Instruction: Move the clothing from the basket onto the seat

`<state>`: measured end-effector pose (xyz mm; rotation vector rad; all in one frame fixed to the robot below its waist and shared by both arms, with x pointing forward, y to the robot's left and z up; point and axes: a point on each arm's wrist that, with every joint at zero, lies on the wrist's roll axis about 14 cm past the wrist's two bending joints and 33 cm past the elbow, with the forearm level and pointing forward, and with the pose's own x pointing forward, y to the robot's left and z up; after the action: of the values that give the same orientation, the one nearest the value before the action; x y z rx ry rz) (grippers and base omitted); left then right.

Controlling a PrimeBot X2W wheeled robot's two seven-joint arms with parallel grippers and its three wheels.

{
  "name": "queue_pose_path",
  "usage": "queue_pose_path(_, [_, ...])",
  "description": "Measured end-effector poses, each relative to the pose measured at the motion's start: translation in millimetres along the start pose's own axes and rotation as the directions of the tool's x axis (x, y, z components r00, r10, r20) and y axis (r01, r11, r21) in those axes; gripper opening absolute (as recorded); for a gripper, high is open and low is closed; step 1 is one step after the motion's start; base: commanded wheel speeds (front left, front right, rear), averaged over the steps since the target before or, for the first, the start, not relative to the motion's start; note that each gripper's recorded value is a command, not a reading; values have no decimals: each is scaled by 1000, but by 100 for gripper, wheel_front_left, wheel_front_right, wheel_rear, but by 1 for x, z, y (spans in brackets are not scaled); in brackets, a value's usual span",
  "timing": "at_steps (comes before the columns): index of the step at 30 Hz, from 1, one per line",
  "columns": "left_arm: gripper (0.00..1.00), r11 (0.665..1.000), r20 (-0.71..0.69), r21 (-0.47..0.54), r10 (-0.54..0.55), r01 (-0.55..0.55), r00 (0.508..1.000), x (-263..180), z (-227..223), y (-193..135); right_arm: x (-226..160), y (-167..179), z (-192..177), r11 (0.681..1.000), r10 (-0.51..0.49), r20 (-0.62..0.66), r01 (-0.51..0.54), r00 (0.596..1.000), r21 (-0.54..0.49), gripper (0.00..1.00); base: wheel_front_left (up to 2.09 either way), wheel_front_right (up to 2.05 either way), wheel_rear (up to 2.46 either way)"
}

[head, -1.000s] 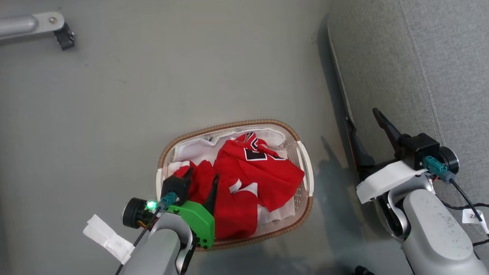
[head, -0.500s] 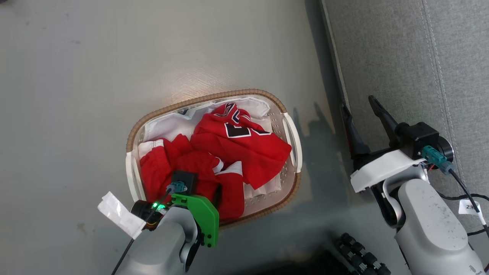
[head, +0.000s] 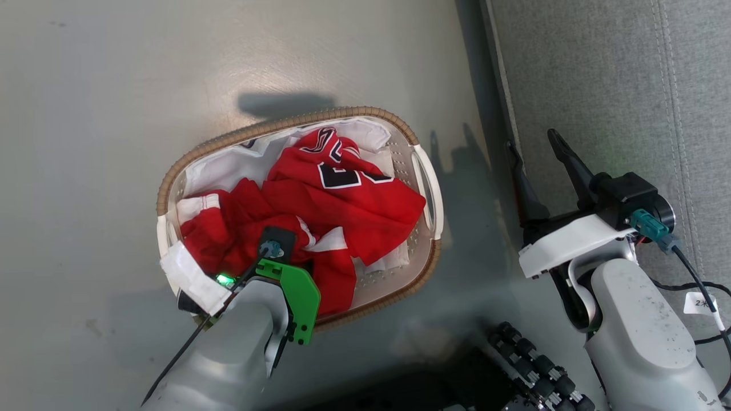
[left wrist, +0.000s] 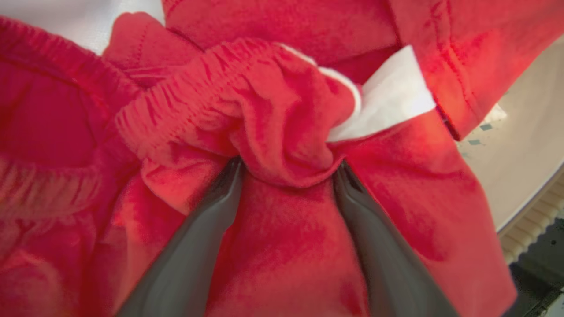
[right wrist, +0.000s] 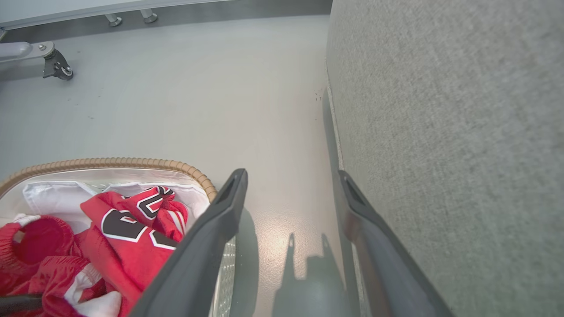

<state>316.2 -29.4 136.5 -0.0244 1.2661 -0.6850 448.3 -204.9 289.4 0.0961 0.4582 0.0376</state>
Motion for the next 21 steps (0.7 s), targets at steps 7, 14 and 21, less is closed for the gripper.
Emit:
queue_pose_path(7, [0, 999, -32, 32, 3, -2, 999, 4, -2, 4, 3, 3, -6, 1000, 7, -14, -7, 1000, 3, 100, 0, 0, 0])
queue_pose_path(14, [0, 999, -83, 51, 4, 0, 996, 0, -9, 4, 5, 8, 3, 1000, 23, 8, -23, 1000, -1, 100, 0, 0, 0])
queue_pose_path(21, [0, 999, -52, 35, 4, -2, 999, -17, -12, -3, -4, 10, 22, 1000, 23, 48, -23, 999, 4, 100, 0, 0, 0])
